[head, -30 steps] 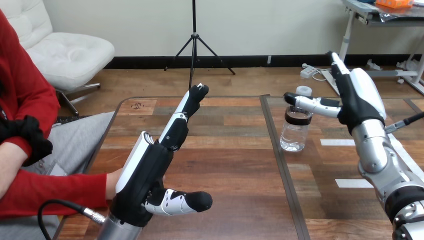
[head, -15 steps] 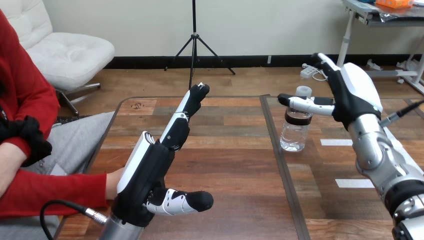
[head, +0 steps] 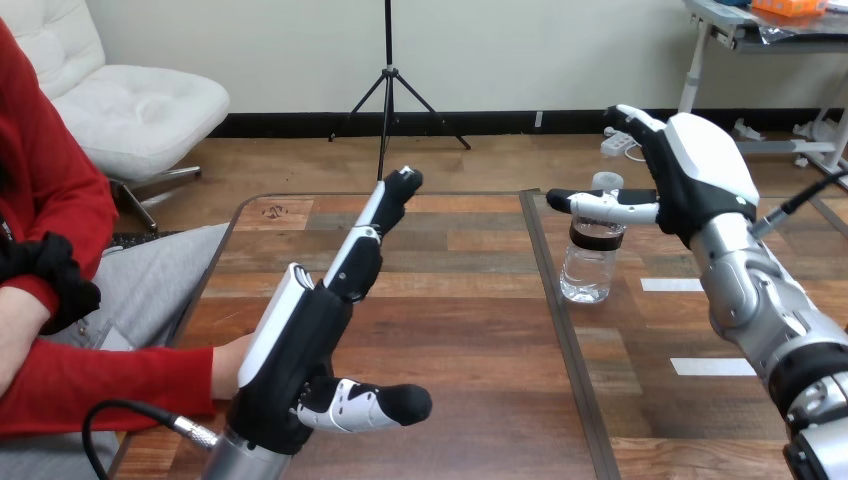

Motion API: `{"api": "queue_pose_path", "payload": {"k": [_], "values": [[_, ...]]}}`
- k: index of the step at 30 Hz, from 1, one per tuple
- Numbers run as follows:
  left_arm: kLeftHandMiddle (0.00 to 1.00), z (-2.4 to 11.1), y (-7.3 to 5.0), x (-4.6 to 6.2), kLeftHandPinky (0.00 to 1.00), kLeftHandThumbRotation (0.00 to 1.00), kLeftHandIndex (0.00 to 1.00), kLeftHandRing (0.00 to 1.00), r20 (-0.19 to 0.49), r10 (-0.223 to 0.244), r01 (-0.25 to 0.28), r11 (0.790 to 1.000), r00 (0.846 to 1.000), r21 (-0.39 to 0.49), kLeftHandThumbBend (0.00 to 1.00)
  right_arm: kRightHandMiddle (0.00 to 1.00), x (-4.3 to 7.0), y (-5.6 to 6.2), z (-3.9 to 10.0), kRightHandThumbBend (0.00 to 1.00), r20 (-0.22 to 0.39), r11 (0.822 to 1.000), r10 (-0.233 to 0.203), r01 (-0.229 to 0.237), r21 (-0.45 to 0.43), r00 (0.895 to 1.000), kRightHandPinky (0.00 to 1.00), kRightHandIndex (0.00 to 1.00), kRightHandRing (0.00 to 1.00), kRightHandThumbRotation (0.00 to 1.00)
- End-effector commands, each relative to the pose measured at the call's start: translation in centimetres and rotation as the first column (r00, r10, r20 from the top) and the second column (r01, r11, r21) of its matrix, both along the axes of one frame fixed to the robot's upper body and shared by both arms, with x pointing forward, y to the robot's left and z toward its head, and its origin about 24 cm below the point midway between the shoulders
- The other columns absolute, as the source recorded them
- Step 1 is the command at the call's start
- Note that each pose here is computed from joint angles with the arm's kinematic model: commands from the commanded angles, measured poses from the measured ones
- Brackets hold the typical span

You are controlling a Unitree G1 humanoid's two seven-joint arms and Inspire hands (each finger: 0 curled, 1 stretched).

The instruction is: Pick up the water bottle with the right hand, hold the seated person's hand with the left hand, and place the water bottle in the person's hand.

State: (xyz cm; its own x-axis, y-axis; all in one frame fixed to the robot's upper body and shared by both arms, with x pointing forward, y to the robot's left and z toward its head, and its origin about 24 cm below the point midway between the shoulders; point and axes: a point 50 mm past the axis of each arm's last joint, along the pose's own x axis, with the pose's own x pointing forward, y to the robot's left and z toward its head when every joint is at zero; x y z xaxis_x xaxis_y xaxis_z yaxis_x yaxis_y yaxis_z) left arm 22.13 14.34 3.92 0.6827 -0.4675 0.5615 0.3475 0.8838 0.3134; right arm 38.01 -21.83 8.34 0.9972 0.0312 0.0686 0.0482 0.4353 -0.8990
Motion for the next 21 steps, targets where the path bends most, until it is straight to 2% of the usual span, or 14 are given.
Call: {"api": "queue_pose_path", "payload": {"k": [1,21], "values": [[1.0,1.02,-0.24,0.47,1.0,0.78,1.0,1.0,0.058,0.004,-0.003,1.0,0.998,-0.019,1.0,0.88,1.78,0.96,4.25,1.0,0.116,0.998,0.028,-0.022,-0.05,0.993,0.87,0.88,0.9,0.63],[1.0,0.99,-0.45,0.4,1.0,0.78,1.0,1.0,0.059,-0.001,0.002,1.0,0.998,-0.016,1.0,0.87,2.02,1.51,3.79,1.0,0.052,0.98,0.049,-0.038,-0.195,0.997,0.86,0.89,0.89,0.65]]}}
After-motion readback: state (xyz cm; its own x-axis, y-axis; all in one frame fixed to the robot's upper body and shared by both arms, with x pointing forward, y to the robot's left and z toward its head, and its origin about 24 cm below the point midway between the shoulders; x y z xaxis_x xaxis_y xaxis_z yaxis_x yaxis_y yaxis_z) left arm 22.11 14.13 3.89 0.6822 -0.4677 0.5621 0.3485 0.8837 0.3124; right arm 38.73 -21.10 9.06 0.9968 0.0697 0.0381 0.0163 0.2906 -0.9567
